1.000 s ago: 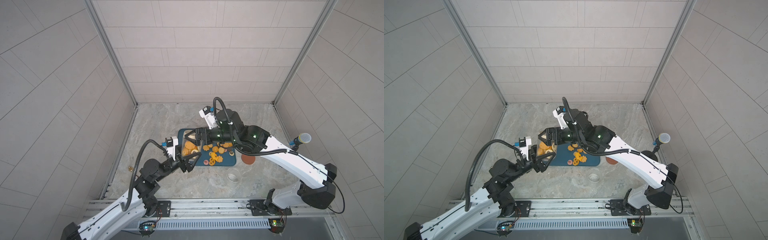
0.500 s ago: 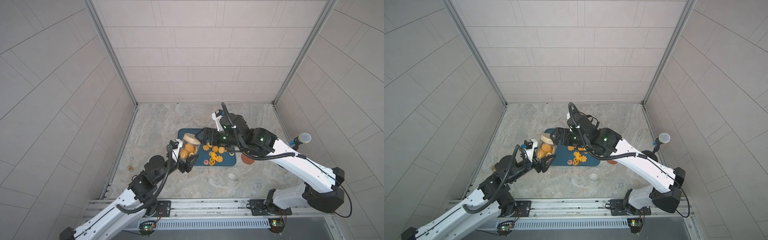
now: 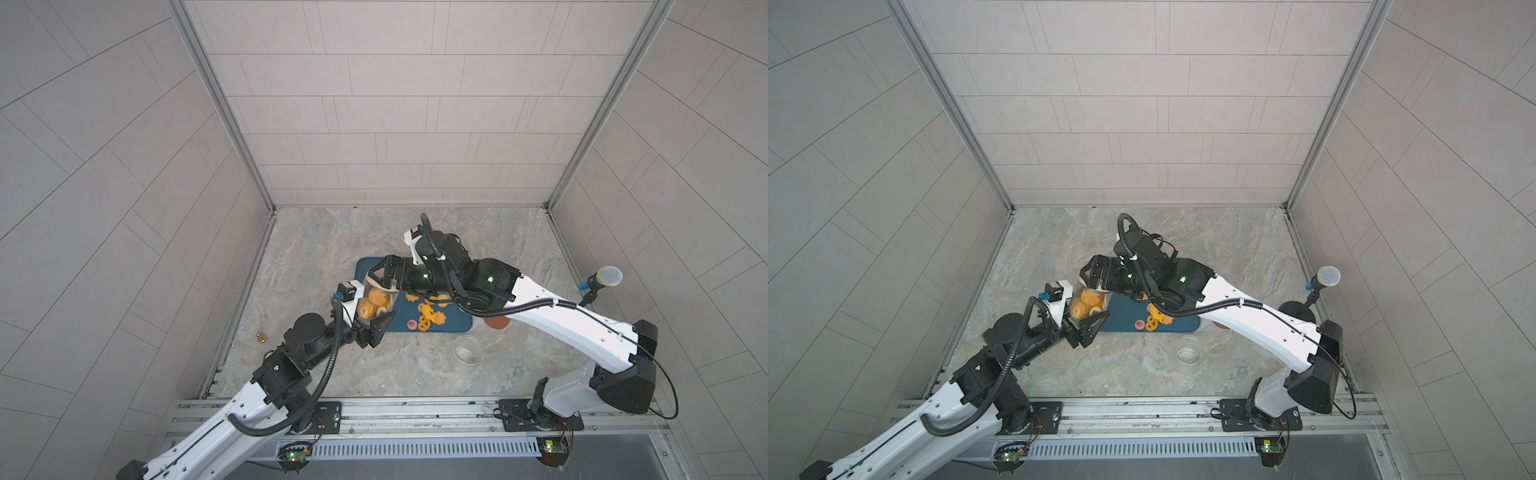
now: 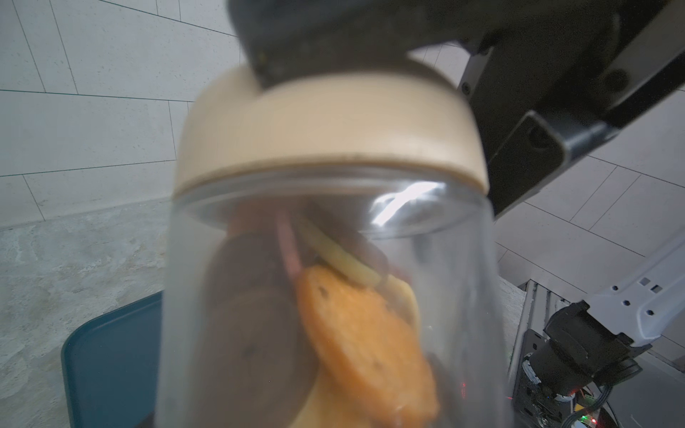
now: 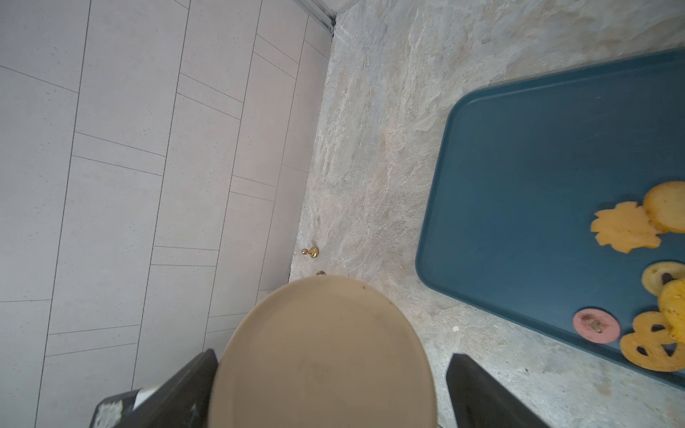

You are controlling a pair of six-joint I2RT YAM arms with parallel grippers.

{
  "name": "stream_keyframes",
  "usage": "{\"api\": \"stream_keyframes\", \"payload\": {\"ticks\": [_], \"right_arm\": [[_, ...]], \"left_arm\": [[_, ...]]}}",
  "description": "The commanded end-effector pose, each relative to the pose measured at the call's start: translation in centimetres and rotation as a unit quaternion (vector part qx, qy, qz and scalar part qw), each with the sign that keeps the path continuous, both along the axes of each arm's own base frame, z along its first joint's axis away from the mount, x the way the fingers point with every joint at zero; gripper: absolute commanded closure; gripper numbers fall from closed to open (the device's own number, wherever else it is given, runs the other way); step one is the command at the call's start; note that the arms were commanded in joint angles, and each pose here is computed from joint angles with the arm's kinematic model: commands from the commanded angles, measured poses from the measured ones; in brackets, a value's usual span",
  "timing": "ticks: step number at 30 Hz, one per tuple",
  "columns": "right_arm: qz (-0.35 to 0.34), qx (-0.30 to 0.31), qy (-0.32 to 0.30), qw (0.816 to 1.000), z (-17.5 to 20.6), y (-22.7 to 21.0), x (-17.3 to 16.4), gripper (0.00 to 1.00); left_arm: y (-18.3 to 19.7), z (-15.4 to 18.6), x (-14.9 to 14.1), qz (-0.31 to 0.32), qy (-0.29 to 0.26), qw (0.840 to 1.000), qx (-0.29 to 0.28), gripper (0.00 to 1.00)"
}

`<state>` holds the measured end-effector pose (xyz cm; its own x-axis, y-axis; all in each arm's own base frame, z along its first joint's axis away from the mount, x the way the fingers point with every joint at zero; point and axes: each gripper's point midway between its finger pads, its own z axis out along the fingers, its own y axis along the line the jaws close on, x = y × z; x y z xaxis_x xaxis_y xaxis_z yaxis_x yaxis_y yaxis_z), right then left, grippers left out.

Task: Pour the cookies out of the jar
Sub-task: Unscrew the lid from the jar.

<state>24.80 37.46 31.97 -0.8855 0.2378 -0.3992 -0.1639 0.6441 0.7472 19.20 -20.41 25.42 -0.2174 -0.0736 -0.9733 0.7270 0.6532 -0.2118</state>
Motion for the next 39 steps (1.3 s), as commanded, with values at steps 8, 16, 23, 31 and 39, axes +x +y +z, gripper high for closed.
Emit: {"api": "stream_keyframes", "payload": {"ticks": [8, 16, 23, 31, 39], "right_arm": [[-0.001, -0.001, 0.002, 1.000, 0.3, 1.0, 0.5, 0.10], [0.047, 0.038, -0.020, 0.998, 1.6, 2.1, -0.5, 0.33], [0.142, 0.095, -0.058, 0.984, 3.8, 2.7, -2.2, 0.61], [0.129, 0.046, -0.068, 0.988, 4.1, 0.8, -2.3, 0.02], [0.052, -0.052, -0.084, 0.994, 4.2, -3.9, -0.9, 0.00]], "left_arm": [[0.2, 5.6, -0.8, -0.008, -0.075, 0.995, -0.062, 1.00], [0.8, 6.1, -0.6, 0.005, -0.056, 0.993, -0.107, 1.00], [-1.5, 10.2, -5.2, -0.165, -0.048, 0.956, -0.238, 1.00], [-2.4, 10.3, -4.3, -0.168, -0.034, 0.957, -0.234, 1.00], [-1.7, 7.6, -2.5, -0.094, -0.050, 0.987, -0.118, 1.00]]}}
